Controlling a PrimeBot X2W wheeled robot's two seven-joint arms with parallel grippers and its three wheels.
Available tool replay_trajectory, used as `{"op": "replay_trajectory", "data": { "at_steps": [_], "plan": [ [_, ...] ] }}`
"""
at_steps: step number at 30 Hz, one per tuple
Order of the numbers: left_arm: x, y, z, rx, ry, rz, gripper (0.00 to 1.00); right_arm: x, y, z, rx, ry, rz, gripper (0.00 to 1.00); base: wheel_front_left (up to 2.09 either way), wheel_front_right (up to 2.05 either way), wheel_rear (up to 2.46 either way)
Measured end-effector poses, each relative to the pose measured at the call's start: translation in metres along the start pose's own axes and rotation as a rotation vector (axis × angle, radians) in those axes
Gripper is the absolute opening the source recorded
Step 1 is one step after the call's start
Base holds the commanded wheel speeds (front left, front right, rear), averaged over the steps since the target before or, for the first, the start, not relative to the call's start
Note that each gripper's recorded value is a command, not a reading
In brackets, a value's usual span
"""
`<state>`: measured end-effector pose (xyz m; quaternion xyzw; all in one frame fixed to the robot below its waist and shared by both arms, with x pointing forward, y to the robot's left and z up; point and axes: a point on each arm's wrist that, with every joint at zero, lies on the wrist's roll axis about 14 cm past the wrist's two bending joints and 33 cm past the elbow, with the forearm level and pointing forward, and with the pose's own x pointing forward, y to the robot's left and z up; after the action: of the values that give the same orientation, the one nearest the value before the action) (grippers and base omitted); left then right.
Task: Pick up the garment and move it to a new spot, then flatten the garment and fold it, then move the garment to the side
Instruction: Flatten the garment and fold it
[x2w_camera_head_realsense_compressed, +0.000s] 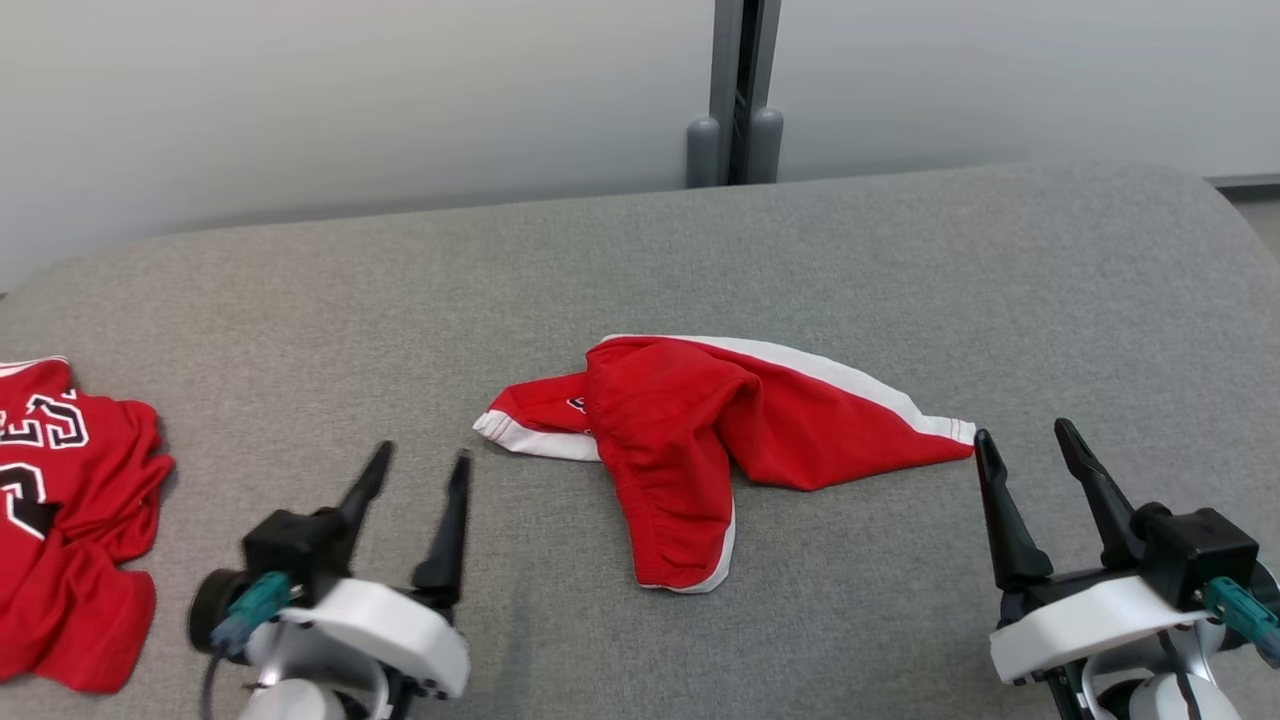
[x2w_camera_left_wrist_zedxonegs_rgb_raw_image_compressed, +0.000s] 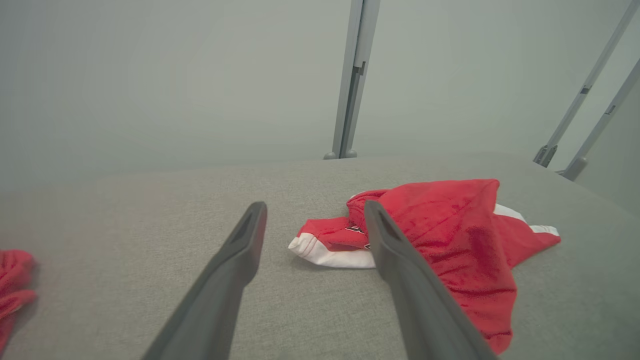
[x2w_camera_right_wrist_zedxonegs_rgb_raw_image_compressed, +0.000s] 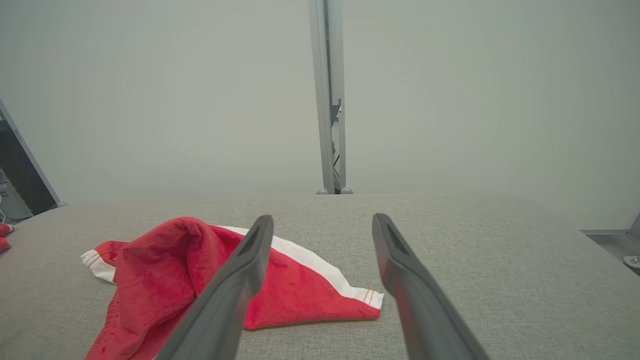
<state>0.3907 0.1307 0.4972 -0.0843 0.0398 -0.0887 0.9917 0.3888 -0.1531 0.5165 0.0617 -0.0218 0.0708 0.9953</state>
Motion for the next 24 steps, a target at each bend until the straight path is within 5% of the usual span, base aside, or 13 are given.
{"op": "replay_trajectory", "data": {
  "at_steps": [10,24],
  "plan": [
    [0.027,-0.077,-0.061,-0.097,0.228,-0.24,1.0,0.01,-0.004,-0.016,0.015,0.034,-0.007,1.0,0.0,0.0,0.0],
    [0.081,-0.084,-0.116,-0.087,0.422,-0.305,1.0,0.015,-0.028,-0.043,0.033,0.085,-0.073,1.0,0.0,0.0,0.0]
  ]
}}
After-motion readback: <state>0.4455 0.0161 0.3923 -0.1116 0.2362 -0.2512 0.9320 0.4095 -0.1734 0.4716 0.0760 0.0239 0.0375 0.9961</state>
